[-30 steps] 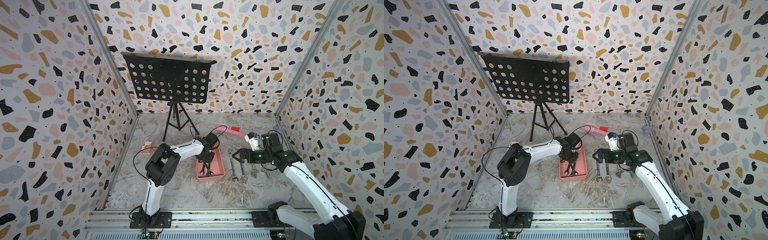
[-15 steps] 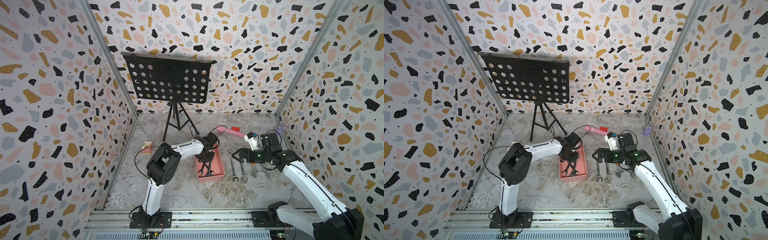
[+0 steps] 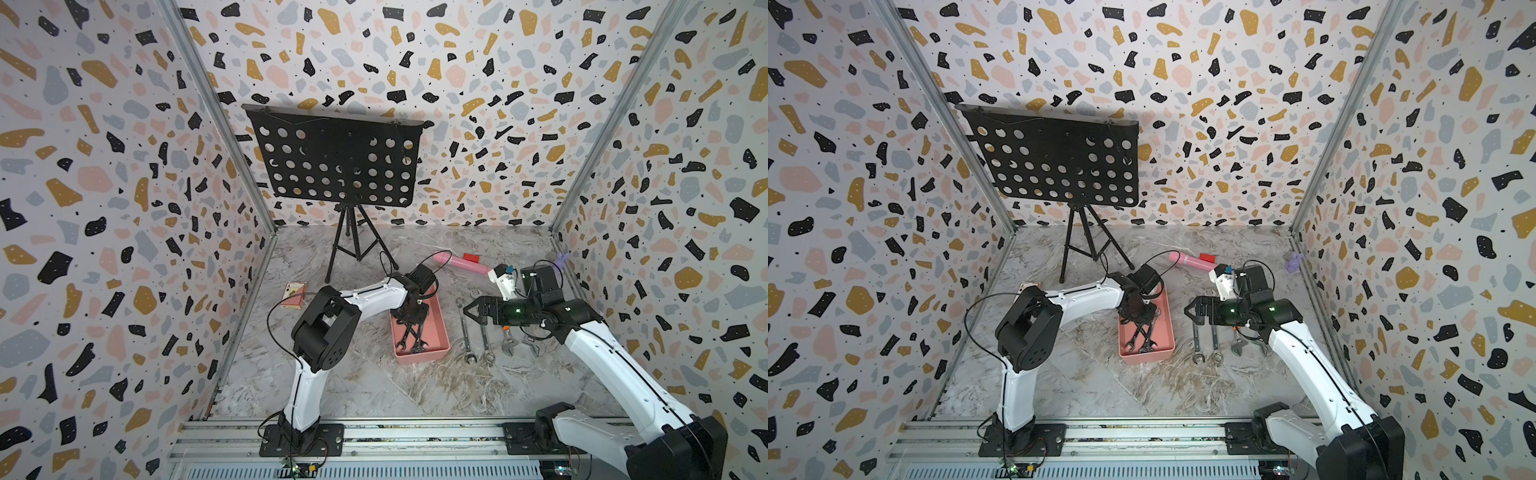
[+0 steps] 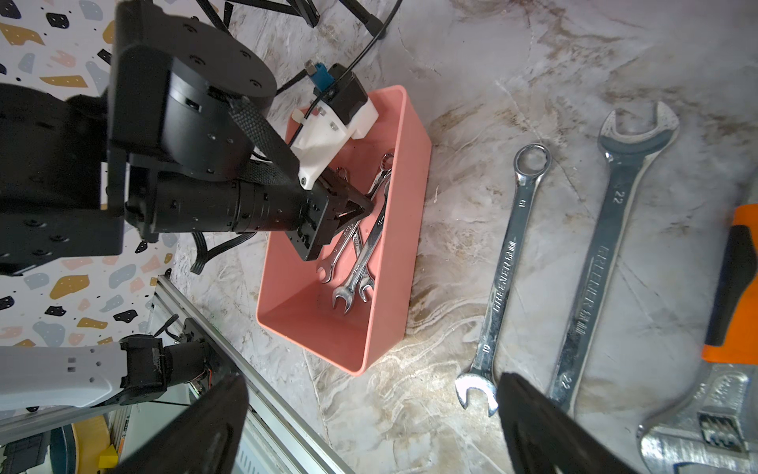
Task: Take out the wrench from the storage box
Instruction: Pick up the wrench from the storage box.
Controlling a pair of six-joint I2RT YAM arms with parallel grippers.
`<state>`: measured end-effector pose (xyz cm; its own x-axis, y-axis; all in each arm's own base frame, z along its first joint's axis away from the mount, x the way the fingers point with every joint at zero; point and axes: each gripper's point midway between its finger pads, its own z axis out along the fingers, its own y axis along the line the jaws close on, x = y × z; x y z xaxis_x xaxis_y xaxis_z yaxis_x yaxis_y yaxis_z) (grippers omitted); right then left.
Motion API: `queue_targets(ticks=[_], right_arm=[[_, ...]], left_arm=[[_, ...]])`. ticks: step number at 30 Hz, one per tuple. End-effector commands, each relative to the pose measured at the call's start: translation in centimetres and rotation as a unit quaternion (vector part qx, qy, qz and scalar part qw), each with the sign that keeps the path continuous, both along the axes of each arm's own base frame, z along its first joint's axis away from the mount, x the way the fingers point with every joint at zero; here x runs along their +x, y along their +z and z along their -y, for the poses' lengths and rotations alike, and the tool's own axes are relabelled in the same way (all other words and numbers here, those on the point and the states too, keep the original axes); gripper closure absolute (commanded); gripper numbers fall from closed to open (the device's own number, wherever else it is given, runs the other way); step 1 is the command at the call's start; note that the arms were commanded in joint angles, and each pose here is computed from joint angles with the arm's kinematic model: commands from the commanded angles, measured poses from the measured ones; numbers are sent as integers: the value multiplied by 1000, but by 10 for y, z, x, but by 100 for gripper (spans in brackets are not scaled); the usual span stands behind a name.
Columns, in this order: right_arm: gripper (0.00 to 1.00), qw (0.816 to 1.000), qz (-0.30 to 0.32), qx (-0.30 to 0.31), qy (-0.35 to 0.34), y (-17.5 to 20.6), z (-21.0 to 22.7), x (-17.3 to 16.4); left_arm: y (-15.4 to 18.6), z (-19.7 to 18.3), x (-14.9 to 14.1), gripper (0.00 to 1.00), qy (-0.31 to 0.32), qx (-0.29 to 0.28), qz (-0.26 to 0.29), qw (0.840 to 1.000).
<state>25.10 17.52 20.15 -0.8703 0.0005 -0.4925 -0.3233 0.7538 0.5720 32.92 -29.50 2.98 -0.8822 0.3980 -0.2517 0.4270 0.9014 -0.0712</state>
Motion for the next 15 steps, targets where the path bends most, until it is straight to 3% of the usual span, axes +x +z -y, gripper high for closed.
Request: queue_targets(ticks=[1, 10, 15], right_arm=[[0, 1000, 10, 5, 1, 9, -2, 2], [0, 1000, 16, 2, 2, 14, -2, 4], [0, 1000, 22, 2, 4, 18, -2, 5]], left_arm=[[24, -2, -3, 92, 7, -12, 9, 1000], [49, -2, -4, 93, 12, -22, 24, 999], [81, -3, -8, 94, 20, -33, 35, 999]])
